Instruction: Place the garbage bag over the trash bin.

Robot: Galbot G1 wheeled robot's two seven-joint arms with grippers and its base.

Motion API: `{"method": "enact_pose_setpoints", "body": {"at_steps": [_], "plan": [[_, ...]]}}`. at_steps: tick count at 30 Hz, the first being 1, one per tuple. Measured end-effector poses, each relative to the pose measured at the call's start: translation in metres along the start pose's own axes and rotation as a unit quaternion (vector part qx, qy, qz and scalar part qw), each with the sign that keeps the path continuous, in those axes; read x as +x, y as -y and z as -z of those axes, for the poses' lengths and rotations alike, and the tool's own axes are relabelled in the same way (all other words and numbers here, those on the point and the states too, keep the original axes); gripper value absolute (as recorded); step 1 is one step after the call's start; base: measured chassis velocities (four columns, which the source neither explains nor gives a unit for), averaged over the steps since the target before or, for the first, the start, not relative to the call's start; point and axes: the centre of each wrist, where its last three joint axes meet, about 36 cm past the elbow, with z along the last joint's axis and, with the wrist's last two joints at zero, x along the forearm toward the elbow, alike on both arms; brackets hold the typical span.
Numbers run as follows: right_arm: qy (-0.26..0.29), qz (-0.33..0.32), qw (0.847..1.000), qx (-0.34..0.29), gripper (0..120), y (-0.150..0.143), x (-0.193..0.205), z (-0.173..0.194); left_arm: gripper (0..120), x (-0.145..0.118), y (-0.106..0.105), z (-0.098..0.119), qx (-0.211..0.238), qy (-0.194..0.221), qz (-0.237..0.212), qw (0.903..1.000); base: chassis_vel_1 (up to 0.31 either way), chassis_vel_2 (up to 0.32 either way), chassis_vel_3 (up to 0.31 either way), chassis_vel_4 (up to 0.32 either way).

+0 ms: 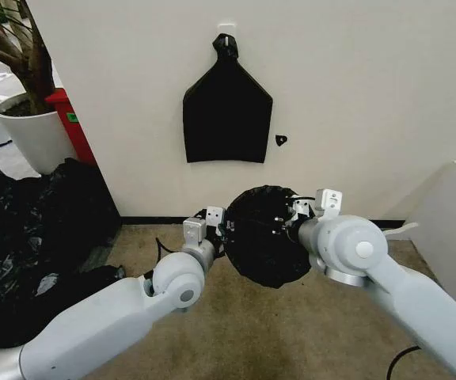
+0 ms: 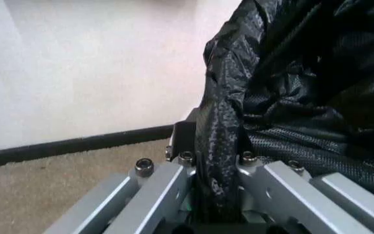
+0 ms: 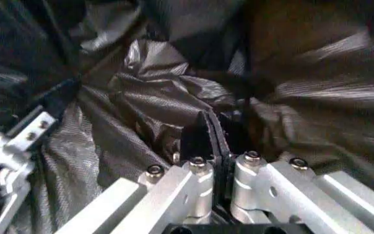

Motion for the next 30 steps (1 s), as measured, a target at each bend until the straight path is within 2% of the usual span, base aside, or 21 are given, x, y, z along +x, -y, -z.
{"method": "enact_pose_setpoints", "body": {"at_steps": [11,18,26,30], "plan": [[0.0,0.001,1.0,0.017,0,-0.019,-0.019,-0.02,1,-0.002,0.003,0.008,0.003,0.016,-0.009,0.9998,0.0,0.0,0.0,0.0],[0.007,0.013,1.0,0.022,0,-0.027,-0.016,-0.026,1,-0.011,0.005,0.009,0.005,0.021,-0.007,0.9997,0.0,0.0,0.0,0.0],[0.045,0.006,0.998,0.033,0,0.0,0.014,-0.013,1,-0.017,-0.002,0.01,0.007,0.026,0.003,0.9996,0.0,0.0,0.0,0.0],[0.054,0.004,0.998,0.038,0,0.007,0.014,-0.01,1,-0.017,-0.003,0.01,0.007,0.027,0.003,0.9996,0.0,0.0,0.0,0.0]]}}
